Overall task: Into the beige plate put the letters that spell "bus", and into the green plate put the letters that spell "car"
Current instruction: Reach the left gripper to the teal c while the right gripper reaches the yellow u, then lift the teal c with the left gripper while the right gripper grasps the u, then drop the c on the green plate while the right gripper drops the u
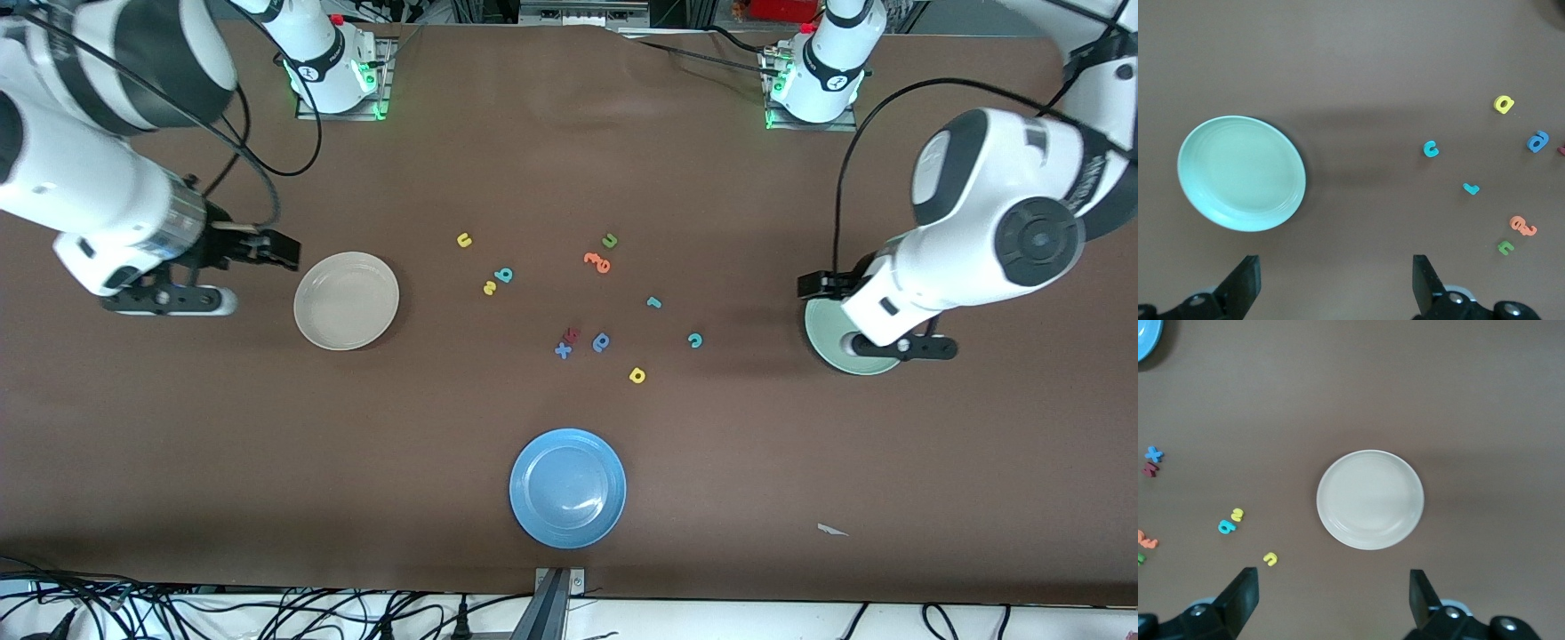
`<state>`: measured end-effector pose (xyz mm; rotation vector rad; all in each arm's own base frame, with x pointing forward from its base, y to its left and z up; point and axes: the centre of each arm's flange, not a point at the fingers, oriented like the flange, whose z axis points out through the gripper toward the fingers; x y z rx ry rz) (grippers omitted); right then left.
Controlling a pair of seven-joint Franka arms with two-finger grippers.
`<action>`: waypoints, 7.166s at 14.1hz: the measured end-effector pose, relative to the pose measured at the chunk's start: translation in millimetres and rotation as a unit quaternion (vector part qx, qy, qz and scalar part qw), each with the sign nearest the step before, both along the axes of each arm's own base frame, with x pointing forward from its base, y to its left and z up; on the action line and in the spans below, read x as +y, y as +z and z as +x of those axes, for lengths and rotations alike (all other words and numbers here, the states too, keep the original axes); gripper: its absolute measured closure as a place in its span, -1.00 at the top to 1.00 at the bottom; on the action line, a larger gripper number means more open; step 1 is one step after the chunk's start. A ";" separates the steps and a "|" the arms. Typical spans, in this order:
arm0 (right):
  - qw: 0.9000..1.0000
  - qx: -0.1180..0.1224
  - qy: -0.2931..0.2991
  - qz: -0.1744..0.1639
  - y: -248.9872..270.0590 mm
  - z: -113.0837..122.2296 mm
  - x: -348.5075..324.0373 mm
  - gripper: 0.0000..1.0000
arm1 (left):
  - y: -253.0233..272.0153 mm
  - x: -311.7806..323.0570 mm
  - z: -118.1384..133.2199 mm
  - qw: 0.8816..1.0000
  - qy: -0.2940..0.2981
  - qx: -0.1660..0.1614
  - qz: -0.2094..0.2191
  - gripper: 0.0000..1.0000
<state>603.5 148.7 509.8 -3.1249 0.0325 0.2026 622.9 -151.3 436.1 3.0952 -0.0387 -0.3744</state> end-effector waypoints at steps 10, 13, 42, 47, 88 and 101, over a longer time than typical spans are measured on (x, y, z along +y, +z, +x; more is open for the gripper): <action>0.998 -0.046 -0.044 0.013 -169.3 -85.9 127.7 1.00 | -154.5 -111.6 3.9 0.996 0.070 -0.047 0.009 1.00; 0.997 -0.060 -0.048 0.021 -206.5 -115.8 135.7 1.00 | -197.9 -106.5 -9.6 0.994 0.078 -0.082 -0.002 1.00; 0.997 -0.053 -0.050 0.017 -341.0 -228.4 144.2 1.00 | -263.0 -126.1 -45.7 0.987 0.139 -0.075 0.007 -0.49; 0.997 -0.058 -0.044 0.021 -342.2 -229.0 145.2 0.99 | -256.4 -126.6 -39.2 0.987 0.141 -0.079 0.005 -0.49; 0.990 -0.079 0.112 -0.036 -245.6 -108.1 -21.2 -0.37 | -226.4 -166.4 -80.1 0.964 0.265 -0.034 0.009 1.00; 0.993 -0.070 0.090 -0.021 -266.4 -107.3 0.4 0.81 | -257.8 -201.4 -136.9 0.905 0.422 -0.057 0.016 0.51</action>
